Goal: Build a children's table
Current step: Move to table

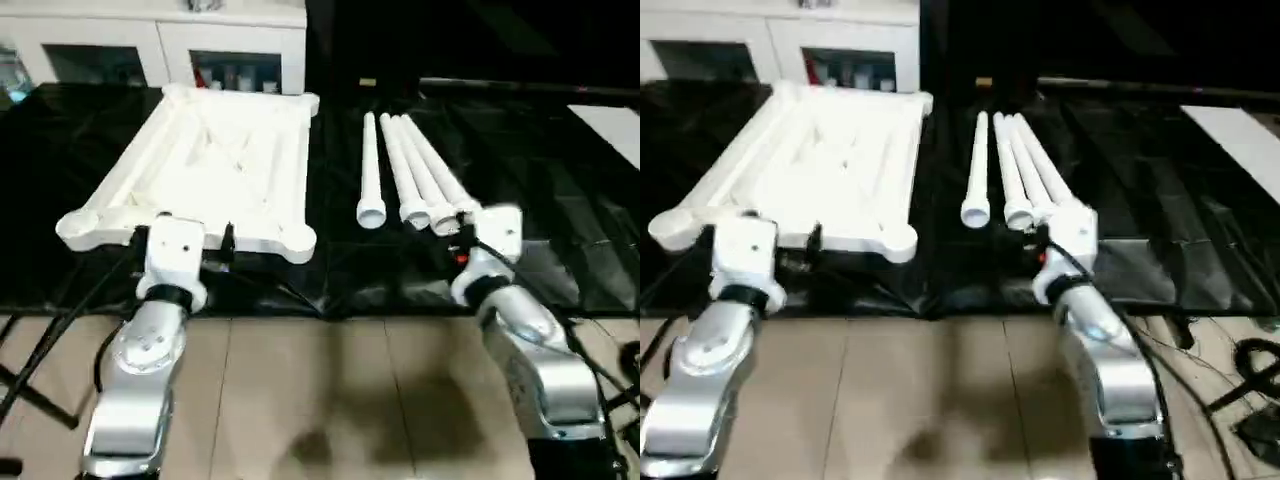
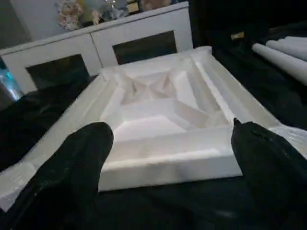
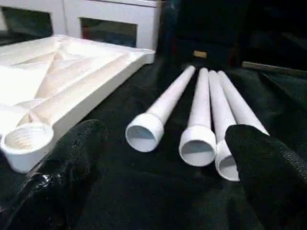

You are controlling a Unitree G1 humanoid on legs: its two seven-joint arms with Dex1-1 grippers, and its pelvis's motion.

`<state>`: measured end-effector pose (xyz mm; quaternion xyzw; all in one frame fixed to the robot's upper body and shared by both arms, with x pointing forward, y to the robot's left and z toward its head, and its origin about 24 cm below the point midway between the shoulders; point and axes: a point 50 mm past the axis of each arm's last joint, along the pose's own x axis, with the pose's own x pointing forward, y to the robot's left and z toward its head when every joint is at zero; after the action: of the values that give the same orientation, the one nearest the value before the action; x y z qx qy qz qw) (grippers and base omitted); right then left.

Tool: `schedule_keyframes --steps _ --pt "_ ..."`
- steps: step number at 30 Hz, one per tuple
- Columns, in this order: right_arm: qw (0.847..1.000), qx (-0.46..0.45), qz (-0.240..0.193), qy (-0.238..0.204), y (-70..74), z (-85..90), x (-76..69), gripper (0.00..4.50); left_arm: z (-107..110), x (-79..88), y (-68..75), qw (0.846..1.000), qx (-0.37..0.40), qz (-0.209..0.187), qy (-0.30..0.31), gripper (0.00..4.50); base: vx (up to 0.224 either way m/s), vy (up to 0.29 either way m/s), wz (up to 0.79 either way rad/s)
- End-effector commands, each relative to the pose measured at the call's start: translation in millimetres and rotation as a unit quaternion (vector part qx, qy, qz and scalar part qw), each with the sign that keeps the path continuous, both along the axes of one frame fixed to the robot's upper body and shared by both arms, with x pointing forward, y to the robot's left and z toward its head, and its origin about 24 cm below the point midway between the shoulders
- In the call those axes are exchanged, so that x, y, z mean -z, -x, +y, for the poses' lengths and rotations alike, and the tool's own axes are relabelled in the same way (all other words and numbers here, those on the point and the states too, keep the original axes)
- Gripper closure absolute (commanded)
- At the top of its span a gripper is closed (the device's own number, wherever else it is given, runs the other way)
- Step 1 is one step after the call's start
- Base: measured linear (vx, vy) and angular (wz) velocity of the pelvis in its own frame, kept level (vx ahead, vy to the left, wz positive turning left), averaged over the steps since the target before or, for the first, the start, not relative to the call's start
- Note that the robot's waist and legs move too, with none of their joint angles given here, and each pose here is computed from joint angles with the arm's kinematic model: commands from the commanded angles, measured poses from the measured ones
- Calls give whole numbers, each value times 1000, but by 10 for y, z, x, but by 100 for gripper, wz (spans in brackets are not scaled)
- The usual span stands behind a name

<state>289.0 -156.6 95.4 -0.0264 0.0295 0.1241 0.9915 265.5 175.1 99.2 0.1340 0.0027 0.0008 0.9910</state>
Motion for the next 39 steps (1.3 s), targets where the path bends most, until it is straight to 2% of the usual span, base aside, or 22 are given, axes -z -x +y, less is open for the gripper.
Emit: schedule_keyframes --steps 1,7,13,17,22,24,28,30,39 --pt "1000 -10 -9 6 -4 35 -40 4 26 -36 17 1000 -1 -7 3 0 -75 -75 29" --pt "1000 -14 6 -17 4 54 -1 4 43 -37 31 1000 -1 -5 8 0 -11 -14 6" --pt "999 -39 12 -1 10 126 25 4 58 -35 26 1000 -3 -4 3 0 104 -57 -2" --pt "997 -71 10 38 27 201 49 4 75 -47 22 1000 -6 -5 6 0 187 20 6" --pt "994 -98 8 40 91 279 65 4 82 -51 36 1000 -6 -4 9 0 201 -32 25" --pt "995 -93 17 15 94 280 83 4 87 -47 40 1000 -7 -3 8 0 181 -16 57" --pt "996 -88 23 13 71 270 84 4 82 -46 49 1000 -5 -2 7 0 187 27 29" --pt "996 -88 26 -8 62 271 63 4 71 -57 40 1000 4 -2 5 0 159 36 3" --pt "998 -66 16 18 84 205 50 4 -9 -26 18 999 47 9 2 0 157 -31 5"
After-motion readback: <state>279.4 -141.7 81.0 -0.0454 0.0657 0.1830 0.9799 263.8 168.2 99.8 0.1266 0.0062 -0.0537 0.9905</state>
